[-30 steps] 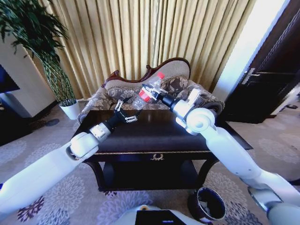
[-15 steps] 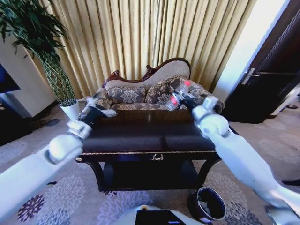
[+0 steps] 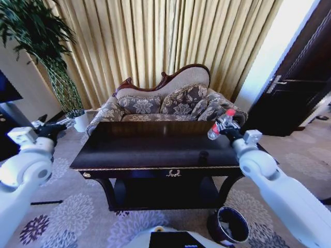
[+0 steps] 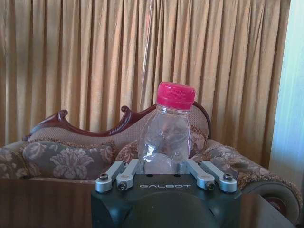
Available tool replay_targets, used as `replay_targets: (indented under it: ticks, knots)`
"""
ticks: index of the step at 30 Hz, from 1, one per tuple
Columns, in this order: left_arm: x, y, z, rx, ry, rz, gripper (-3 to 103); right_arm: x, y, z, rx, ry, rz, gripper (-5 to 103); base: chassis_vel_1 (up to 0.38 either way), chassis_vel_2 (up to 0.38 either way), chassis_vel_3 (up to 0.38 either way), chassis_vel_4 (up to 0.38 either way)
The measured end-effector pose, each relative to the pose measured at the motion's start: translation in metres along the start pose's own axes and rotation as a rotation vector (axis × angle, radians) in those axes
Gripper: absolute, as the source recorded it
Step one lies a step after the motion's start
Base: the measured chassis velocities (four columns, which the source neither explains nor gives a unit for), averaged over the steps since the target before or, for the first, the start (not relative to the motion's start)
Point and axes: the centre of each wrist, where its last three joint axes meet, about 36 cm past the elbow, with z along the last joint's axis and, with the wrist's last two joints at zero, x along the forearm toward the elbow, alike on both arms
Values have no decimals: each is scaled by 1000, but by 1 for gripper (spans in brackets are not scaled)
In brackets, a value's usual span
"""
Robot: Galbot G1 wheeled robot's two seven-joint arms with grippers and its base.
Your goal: Move to the front of the table and place the trash on the table into the trash bin.
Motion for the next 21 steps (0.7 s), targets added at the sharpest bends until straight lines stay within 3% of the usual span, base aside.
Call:
replay_targets:
  ticks: [8,21]
  knots:
    - [18,-8,3,46,-46,109,100,21,-7,-24,5,-3,-24,28,0,0,0,0]
    - [34,0,6,-5,-39,96,100,40,9,-20,1,1,-74,28,34,-32,-41,30]
